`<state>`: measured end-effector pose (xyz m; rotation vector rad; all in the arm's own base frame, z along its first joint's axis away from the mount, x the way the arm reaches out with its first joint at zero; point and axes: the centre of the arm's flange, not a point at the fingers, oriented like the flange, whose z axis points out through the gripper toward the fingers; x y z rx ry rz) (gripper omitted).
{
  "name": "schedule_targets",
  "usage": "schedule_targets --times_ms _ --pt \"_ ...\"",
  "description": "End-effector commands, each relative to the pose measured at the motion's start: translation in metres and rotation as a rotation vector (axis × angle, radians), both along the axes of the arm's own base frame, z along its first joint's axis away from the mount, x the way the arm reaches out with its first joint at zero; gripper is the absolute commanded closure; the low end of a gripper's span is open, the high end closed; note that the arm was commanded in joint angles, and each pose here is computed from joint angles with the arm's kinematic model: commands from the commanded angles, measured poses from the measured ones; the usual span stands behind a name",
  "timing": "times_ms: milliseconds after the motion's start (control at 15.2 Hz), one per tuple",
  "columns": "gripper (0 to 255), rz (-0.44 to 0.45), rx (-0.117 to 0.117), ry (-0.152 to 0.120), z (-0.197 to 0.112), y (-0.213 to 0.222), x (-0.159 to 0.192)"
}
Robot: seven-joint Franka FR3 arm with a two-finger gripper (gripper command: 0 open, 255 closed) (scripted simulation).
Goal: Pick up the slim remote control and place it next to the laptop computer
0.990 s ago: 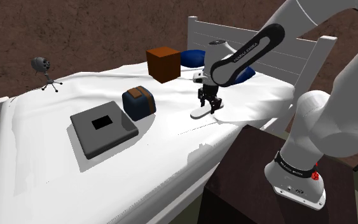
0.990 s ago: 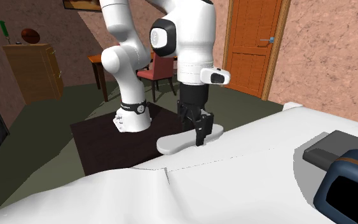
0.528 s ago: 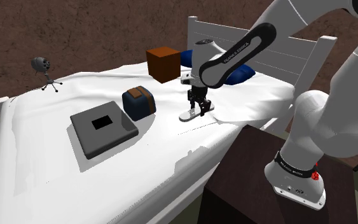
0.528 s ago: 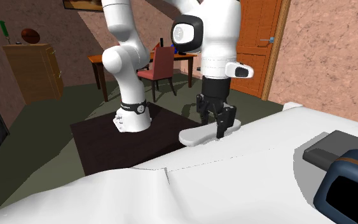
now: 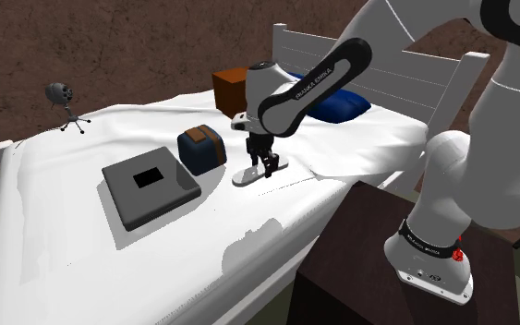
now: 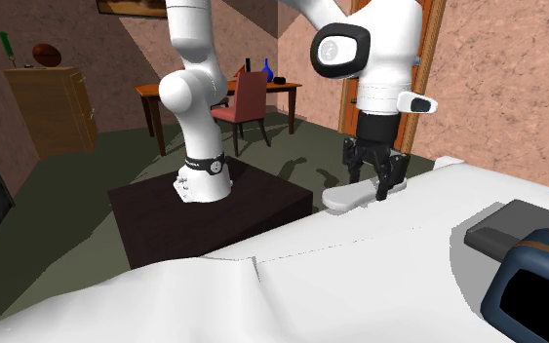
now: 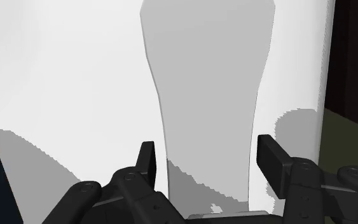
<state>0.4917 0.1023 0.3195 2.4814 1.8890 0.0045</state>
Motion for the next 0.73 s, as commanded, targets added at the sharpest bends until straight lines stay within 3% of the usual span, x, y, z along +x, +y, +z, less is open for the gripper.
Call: schedule_targets --times_ms 0,660 --pt "255 -0.001 0.001 0.000 -0.001 0.026 0.011" --pt "255 -0.001 0.001 0.000 0.000 0.146 0.065"
